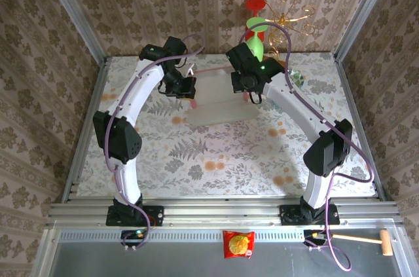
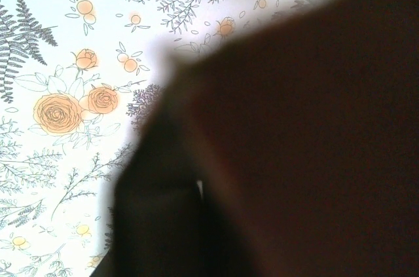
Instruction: Fold the paper box
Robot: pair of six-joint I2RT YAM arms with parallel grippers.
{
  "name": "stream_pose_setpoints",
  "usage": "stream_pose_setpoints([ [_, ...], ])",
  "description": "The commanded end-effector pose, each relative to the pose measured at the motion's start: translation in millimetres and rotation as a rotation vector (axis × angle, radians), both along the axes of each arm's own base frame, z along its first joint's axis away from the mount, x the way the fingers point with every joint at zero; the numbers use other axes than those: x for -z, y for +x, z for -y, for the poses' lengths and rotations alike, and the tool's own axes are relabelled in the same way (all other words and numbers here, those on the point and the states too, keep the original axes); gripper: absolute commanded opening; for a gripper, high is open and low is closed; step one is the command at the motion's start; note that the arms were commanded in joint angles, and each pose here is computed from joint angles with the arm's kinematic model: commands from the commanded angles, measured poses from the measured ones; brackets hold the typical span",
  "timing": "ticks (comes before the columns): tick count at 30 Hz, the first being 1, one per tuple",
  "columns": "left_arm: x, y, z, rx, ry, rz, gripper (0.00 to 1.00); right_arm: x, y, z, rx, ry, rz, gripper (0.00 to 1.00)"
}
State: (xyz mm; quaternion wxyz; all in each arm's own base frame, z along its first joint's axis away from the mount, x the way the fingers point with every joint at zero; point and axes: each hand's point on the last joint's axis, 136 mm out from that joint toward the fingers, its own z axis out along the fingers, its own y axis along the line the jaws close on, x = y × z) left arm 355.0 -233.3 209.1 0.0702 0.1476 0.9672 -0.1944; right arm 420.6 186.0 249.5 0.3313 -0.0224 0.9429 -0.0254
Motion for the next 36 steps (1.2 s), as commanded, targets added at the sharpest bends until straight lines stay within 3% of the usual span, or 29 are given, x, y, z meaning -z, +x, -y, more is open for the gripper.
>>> stream_pose_setpoints([
  [1, -13.8, -2.6, 7.5, 0.003, -0.055, -0.005, 0.0, -1.6, -4.6, -0.9, -0.01, 0.042, -0.012, 0.12],
  [9, -13.3, -1.6, 8.8, 0.003, -0.06, -0.008, 0.0, 6.2, -0.4, 3.3, -0.001, 0.019, -0.02, 0.19],
  [25, -13.0, -0.3, 11.3, 0.012, -0.066, -0.014, 0.0, 9.5, 11.4, 6.2, 0.02, -0.019, -0.004, 0.23],
  [30, -12.2, -0.4, 10.3, 0.013, -0.065, -0.017, 0.0, 11.2, 14.9, 10.5, 0.032, -0.019, -0.004, 0.29],
  [36, -13.1, 0.5, 9.4, 0.011, -0.068, -0.015, 0.0, 10.0, 18.5, 12.0, 0.033, 0.024, -0.004, 0.24],
])
